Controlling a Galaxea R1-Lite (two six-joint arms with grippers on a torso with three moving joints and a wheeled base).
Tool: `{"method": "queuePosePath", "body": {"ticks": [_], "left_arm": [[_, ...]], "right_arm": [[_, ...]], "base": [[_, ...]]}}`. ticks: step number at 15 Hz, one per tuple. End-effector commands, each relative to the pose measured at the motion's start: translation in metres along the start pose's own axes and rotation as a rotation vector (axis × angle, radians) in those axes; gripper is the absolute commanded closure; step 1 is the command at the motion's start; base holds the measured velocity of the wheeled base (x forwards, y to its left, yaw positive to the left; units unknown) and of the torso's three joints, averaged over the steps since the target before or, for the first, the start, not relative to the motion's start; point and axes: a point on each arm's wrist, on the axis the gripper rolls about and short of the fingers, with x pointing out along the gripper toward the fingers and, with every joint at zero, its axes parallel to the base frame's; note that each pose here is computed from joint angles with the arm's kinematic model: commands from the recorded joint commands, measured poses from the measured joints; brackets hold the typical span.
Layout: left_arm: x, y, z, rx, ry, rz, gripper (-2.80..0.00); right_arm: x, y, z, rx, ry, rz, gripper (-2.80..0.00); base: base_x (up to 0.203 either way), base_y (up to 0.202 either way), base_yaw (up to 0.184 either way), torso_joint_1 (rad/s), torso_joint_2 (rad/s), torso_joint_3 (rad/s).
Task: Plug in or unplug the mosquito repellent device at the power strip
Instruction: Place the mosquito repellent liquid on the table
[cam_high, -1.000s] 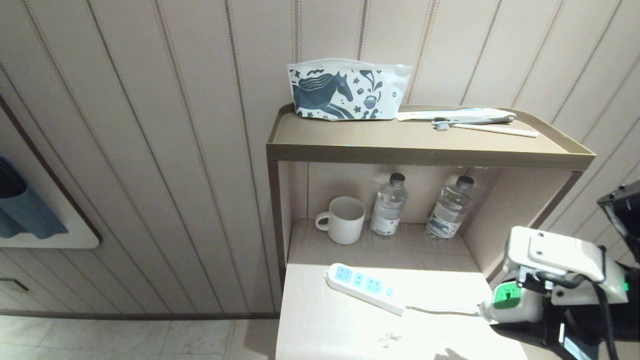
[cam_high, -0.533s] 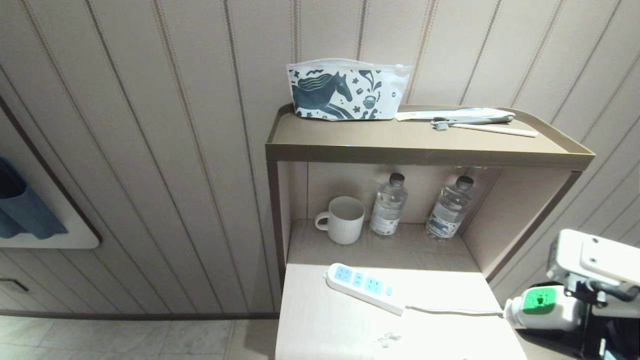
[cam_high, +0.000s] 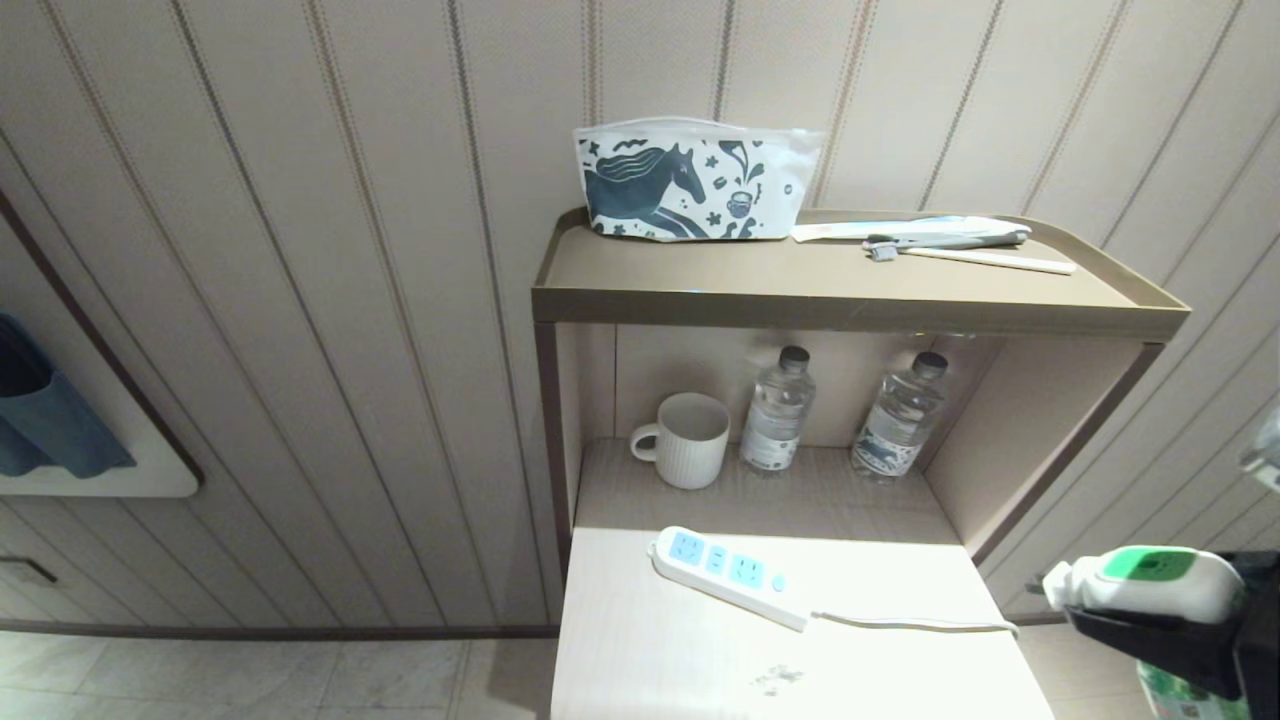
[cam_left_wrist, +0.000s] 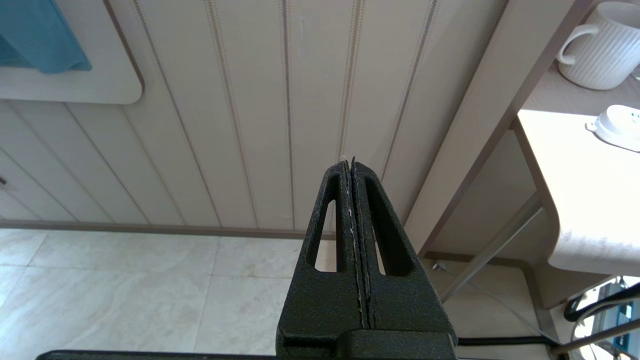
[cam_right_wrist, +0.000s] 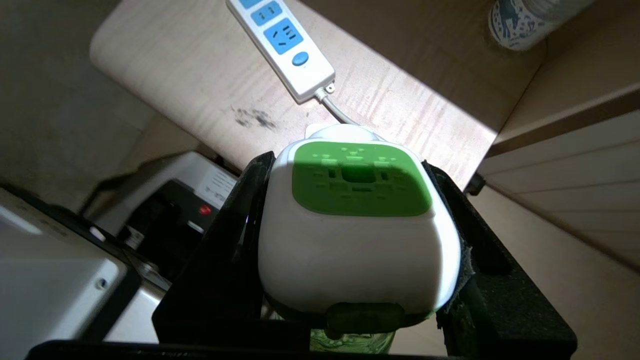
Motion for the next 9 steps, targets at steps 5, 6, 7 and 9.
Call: {"method": "queuePosePath", "body": {"ticks": [5, 6, 7, 9], "left_arm": [[0.000, 0.000, 0.000, 0.000, 0.003, 0.001, 0.00], [0.000, 0.000, 0.000, 0.000, 0.003, 0.000, 0.00], [0.000, 0.000, 0.000, -0.002, 0.003, 0.001, 0.00], [0.000, 0.000, 0.000, 0.000, 0.003, 0.001, 0.00]], "right_arm": [[0.005, -0.002, -0.042, 0.088, -0.284, -0.244, 0.00], [0.003, -0.004, -0.041, 0.104, -0.323, -0.314, 0.00], [-0.001, -0.004, -0.042, 0.116, -0.348, -0.356, 0.00], [-0.005, -0.003, -0.044, 0.127, -0.363, -0.384, 0.00]], "base": [[0.000, 0.000, 0.000, 0.000, 0.00, 0.000], [0.000, 0.000, 0.000, 0.000, 0.00, 0.000], [0.000, 0.000, 0.000, 0.000, 0.00, 0.000], [0.000, 0.000, 0.000, 0.000, 0.00, 0.000]]}}
